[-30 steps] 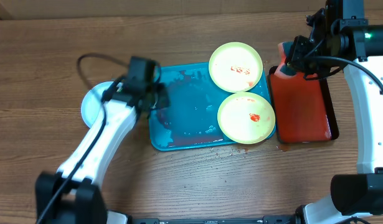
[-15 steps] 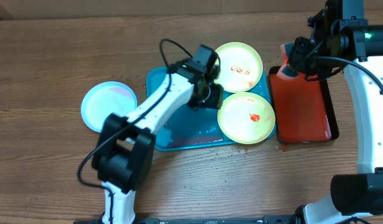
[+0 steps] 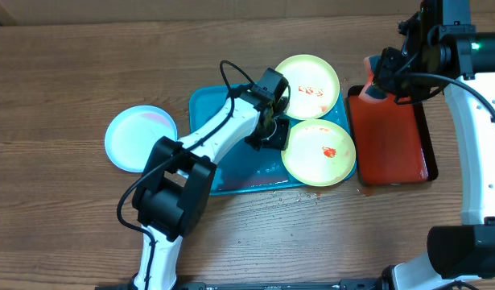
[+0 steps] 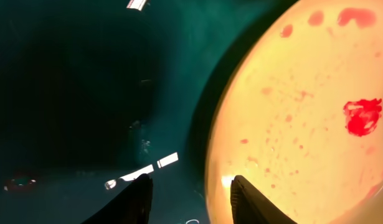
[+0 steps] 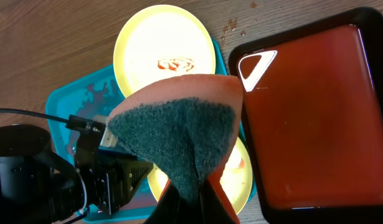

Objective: Clean dirty plates on tray and stack at the side
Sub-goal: 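Move the left gripper to the lower yellow plate's rim and grip it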

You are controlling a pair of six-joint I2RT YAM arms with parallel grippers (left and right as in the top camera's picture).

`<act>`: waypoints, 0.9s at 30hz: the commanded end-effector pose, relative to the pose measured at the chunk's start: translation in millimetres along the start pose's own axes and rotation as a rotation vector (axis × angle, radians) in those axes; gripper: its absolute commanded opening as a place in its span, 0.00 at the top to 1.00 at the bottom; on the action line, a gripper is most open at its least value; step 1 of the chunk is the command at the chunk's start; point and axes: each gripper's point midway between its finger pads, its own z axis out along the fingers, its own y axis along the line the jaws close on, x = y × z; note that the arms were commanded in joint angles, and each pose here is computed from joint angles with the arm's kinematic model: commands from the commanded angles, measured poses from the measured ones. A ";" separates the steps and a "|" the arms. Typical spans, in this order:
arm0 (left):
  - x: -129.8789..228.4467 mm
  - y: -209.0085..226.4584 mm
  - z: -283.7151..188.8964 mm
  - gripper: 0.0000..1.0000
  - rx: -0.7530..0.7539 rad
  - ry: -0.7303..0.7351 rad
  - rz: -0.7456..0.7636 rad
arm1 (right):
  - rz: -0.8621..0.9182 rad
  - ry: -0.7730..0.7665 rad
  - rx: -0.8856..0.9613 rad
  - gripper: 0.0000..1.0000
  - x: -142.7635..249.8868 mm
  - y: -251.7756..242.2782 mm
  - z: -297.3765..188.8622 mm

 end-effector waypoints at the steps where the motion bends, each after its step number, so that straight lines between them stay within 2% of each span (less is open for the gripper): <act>1: -2.9 -3.4 4.9 0.58 -0.001 -0.001 0.032 | -0.011 -0.015 0.003 0.96 -2.1 0.5 -3.4; 7: -5.8 3.3 3.2 0.58 -0.046 -0.014 0.058 | -0.009 -0.006 0.005 0.96 0.1 -0.2 -3.4; 21: -6.6 -10.0 6.4 0.64 -0.046 -0.033 0.121 | -0.006 0.010 0.011 0.96 4.0 -1.6 -3.4; 27: -6.0 -5.9 6.3 0.72 -0.068 -0.032 0.121 | -0.024 0.014 0.012 0.96 4.9 -1.9 -3.5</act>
